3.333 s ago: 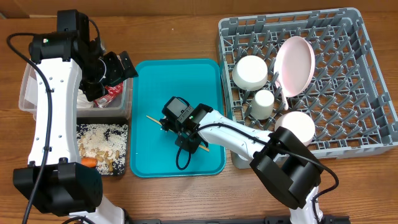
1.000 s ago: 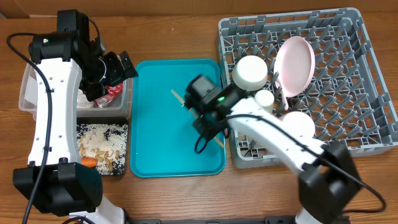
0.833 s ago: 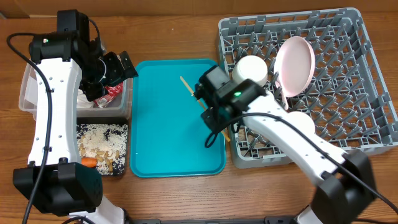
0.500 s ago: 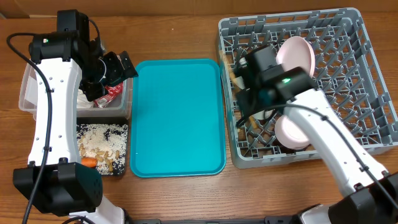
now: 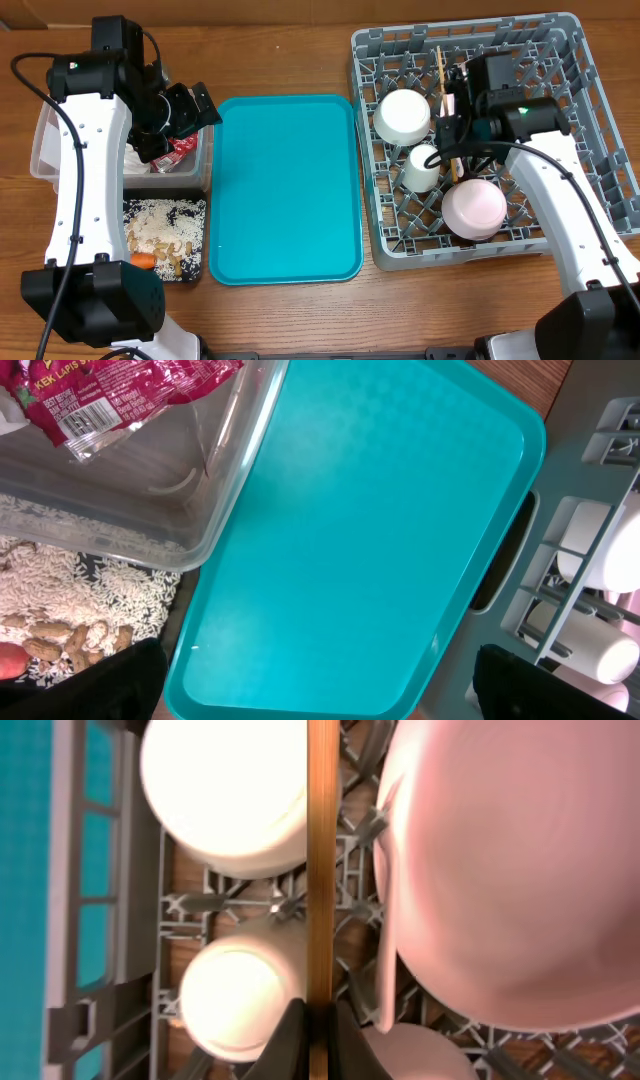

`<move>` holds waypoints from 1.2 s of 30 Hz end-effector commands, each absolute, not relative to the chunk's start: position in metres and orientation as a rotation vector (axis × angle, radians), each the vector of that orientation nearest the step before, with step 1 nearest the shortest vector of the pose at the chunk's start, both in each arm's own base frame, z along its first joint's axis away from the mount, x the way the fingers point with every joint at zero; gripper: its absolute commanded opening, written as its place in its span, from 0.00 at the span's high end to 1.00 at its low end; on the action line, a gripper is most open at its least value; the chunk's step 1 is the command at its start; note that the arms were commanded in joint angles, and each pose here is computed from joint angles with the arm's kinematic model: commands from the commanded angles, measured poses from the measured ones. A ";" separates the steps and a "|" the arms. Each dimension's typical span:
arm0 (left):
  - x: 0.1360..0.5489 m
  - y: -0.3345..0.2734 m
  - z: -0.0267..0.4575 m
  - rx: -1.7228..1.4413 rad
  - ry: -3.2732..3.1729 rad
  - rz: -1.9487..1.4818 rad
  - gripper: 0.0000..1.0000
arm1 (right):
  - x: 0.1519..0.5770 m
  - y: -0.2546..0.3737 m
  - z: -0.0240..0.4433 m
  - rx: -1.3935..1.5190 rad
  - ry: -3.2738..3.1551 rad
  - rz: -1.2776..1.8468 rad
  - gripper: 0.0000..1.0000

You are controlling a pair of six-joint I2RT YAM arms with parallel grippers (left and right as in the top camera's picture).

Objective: Sort waste into correct bins and load items into the dishwasher
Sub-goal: 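Lower the chopstick upright between the bowls and open the right gripper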

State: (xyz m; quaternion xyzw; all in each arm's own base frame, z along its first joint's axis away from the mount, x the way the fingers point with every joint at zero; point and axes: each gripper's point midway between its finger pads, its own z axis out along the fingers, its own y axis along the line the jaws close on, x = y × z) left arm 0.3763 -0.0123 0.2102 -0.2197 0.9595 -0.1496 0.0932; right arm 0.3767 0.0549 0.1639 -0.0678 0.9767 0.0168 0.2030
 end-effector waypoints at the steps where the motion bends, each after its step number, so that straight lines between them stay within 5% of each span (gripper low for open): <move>1: 0.380 -0.016 0.215 -0.641 2.833 -0.463 0.00 | 0.377 0.051 0.146 -0.236 2.750 0.017 0.95; 5: 0.380 -0.016 0.215 -0.641 2.833 -0.463 0.00 | 0.379 0.047 0.129 -0.232 2.792 -0.019 0.88; 10: 0.380 -0.016 0.215 -0.641 2.833 -0.463 0.00 | 0.379 0.047 0.118 -0.235 2.823 -0.022 0.44; 17: 0.380 -0.016 0.215 -0.642 2.833 -0.463 0.00 | 0.382 0.048 0.129 -0.194 2.800 -0.011 0.42; 23: 0.380 -0.016 0.215 -0.641 2.833 -0.463 0.00 | 0.376 0.067 0.190 -0.218 2.687 0.161 0.37; 26: 0.380 -0.016 0.215 -0.641 2.833 -0.463 0.00 | 0.367 0.084 0.230 -0.252 2.592 0.297 0.16; 27: 0.380 -0.016 0.215 -0.641 2.833 -0.463 0.00 | 0.363 0.089 0.245 -0.266 2.550 0.339 0.00; 36: 0.380 -0.016 0.215 -0.641 2.833 -0.463 0.00 | 0.341 0.104 0.295 -0.323 2.390 0.468 0.00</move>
